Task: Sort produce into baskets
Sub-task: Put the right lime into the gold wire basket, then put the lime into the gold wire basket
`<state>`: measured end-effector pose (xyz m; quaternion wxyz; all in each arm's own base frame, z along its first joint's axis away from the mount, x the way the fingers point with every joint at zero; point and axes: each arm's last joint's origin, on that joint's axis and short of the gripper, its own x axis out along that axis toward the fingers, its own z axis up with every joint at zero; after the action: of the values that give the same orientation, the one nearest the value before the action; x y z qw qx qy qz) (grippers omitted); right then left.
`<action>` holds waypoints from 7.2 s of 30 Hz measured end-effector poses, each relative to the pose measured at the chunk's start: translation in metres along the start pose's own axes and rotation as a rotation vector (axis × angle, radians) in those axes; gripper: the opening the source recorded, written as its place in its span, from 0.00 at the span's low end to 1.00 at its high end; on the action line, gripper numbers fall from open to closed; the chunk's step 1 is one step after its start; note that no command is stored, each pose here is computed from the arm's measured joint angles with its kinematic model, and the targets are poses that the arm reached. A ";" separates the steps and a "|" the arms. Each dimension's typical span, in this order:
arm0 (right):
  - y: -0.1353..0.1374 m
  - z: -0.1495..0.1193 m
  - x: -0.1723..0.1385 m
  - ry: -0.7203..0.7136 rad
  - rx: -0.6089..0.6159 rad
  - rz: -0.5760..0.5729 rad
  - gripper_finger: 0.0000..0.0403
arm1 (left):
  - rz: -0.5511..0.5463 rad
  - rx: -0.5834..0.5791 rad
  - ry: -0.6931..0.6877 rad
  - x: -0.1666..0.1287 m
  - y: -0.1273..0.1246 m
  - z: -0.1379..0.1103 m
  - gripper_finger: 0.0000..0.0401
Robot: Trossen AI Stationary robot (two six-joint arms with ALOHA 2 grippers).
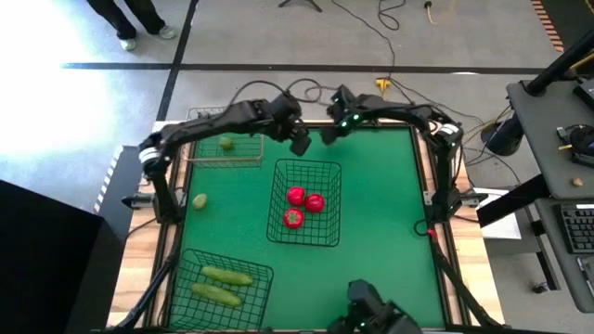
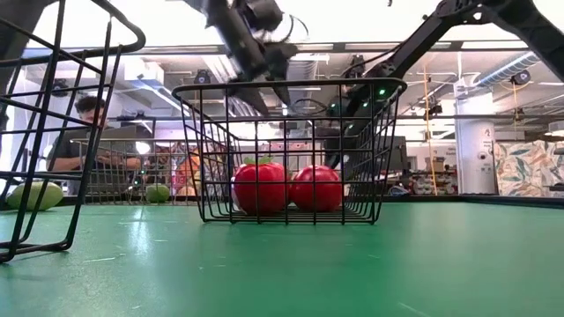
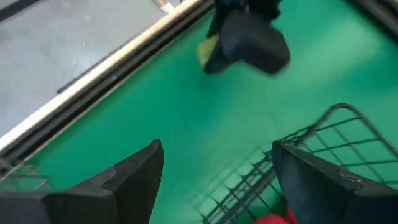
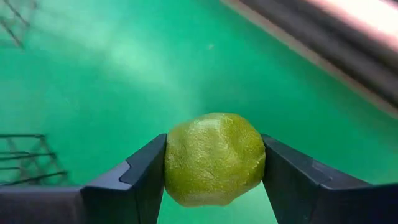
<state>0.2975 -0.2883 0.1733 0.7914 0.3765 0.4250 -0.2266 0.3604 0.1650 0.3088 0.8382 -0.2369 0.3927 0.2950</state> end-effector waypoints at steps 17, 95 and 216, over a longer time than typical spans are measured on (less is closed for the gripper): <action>0.003 -0.003 0.018 0.012 -0.096 -0.012 0.71 | -0.039 0.027 -0.056 0.059 -0.017 0.002 0.70; 0.083 -0.129 -0.266 -0.307 0.183 -0.507 0.81 | 0.049 0.397 0.056 0.222 -0.021 0.008 0.56; 0.208 -0.157 -0.233 -0.468 -0.160 -0.049 0.81 | 0.249 0.000 0.636 -0.110 0.084 -0.162 0.76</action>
<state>0.2345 -0.0276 0.3980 0.8897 0.2396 0.2557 -0.2927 0.1626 0.0889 0.2895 0.6313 -0.2674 0.6604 0.3064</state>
